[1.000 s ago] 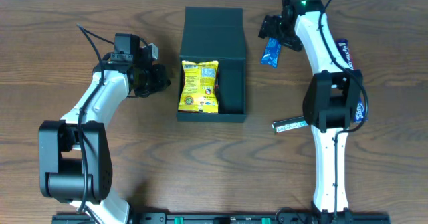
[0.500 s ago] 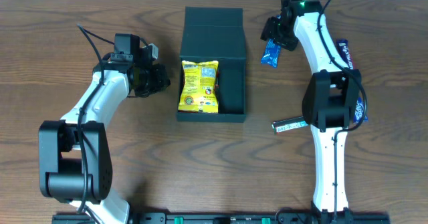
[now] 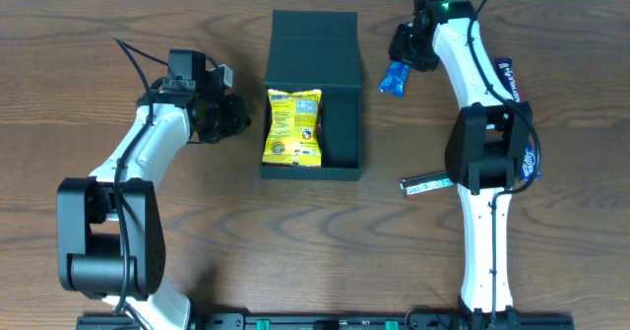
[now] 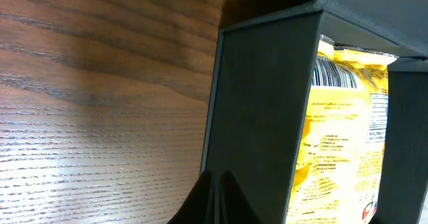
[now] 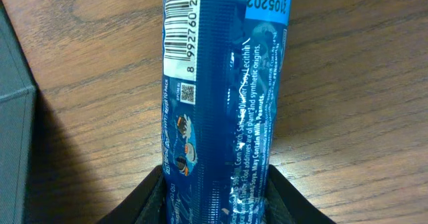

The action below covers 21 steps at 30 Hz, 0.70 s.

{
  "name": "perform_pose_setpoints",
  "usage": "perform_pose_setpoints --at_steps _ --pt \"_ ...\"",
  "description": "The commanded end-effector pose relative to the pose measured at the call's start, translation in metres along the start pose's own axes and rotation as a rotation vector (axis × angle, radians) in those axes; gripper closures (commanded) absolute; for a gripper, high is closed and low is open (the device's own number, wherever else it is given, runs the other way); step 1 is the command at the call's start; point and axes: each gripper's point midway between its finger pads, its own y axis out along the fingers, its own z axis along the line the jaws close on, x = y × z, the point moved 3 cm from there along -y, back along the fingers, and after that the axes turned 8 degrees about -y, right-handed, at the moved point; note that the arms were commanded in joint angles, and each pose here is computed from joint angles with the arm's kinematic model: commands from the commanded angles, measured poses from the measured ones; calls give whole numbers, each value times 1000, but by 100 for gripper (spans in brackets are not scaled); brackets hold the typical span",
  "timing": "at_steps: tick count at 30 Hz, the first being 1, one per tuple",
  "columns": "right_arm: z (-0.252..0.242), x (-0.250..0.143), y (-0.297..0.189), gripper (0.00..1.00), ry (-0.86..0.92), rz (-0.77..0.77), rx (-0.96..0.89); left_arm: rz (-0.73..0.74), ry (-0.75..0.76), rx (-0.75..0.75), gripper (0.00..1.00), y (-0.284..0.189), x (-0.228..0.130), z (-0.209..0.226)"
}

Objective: Pack container
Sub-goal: 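Move the right gripper to the blue wafer bar and grasp it, then carry the blue bar into the box beside the yellow bag and release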

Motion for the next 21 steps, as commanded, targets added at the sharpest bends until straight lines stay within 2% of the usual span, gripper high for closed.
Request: perform_pose_setpoints --at_steps 1,6,9,13,16,21 --pt "-4 -1 6 83 -46 11 -20 -12 3 6 94 0 6 -1" --pt "2 9 -28 99 -140 -17 -11 -12 3 6 94 0 6 0" --pt "12 14 -68 99 -205 -46 -12 -13 3 6 94 0 6 0" --pt "35 3 -149 99 -297 -85 -25 -13 3 6 94 0 7 0" --pt "64 -21 -199 99 -367 -104 9 -17 5 5 94 0 7 -1" --pt "93 -63 -254 98 -458 -106 28 -20 7 3 94 0 8 -1"
